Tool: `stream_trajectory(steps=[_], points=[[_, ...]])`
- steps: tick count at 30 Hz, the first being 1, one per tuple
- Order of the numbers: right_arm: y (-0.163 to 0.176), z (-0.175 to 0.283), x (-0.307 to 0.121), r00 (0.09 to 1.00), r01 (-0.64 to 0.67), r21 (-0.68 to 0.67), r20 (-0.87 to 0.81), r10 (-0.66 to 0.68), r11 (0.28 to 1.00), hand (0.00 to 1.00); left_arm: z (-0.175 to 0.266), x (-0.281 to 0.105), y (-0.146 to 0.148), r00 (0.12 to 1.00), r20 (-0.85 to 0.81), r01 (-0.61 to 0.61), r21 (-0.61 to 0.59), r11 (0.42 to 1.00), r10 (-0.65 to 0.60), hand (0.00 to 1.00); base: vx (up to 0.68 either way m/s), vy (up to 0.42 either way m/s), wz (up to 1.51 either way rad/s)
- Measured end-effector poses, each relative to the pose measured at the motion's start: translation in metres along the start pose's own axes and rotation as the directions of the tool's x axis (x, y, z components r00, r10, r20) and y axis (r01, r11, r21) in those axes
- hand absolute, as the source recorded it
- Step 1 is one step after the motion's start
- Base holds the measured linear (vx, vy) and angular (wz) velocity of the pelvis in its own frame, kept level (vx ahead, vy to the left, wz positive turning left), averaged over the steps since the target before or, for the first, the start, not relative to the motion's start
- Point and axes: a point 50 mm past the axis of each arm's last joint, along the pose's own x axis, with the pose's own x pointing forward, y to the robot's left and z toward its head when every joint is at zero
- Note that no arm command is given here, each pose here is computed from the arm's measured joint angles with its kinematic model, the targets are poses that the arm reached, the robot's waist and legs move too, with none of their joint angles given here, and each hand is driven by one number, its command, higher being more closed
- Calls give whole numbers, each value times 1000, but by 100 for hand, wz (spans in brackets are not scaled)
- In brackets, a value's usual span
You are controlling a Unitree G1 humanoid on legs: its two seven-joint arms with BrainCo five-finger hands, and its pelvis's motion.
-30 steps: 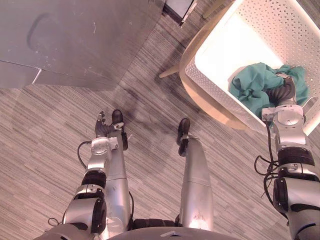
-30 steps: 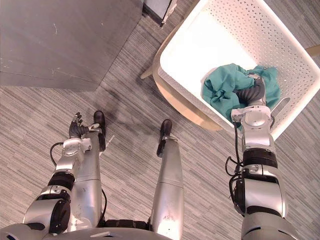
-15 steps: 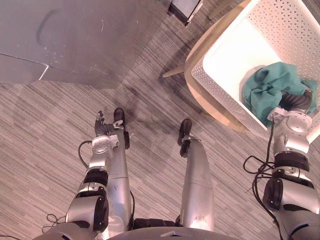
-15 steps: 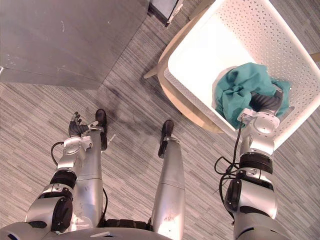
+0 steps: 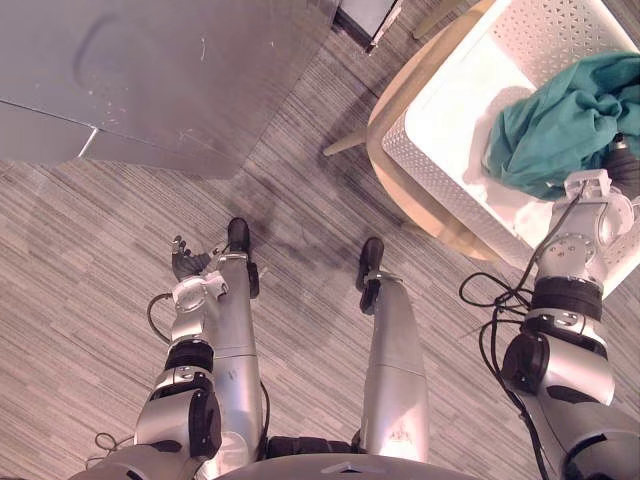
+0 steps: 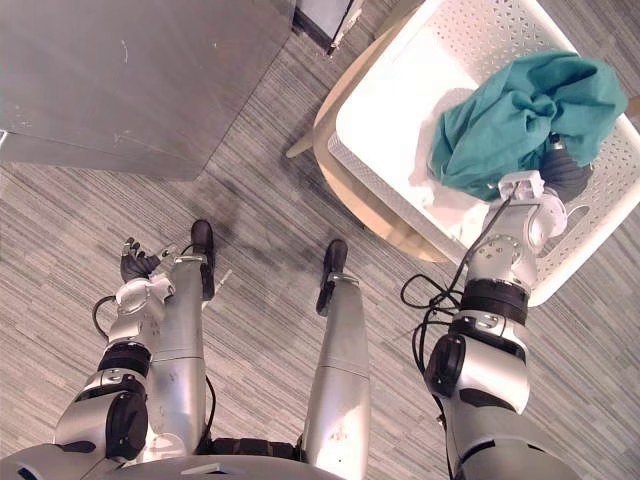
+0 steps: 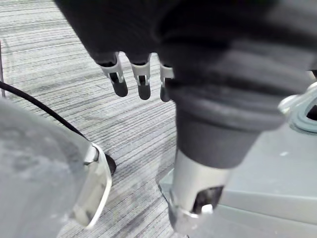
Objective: Pick up the laundry basket with both hands and put the clothes into the washing machine.
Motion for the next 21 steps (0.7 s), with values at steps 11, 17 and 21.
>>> stream_trajectory(steps=[11, 17, 21], points=[[93, 4, -72, 934, -356, 335, 121, 335, 872, 100, -30, -9, 7, 994, -109, -23, 42, 999, 27, 0, 27, -31, -1], [90, 10, -101, 916, -402, 406, 172, 363, 821, 100, -79, -34, 35, 968, -236, -60, 99, 993, 82, 0, 92, -56, 6], [79, 10, -115, 916, -402, 399, 179, 360, 824, 100, -111, -54, 62, 932, -337, -101, 124, 987, 138, 0, 161, -38, 17]])
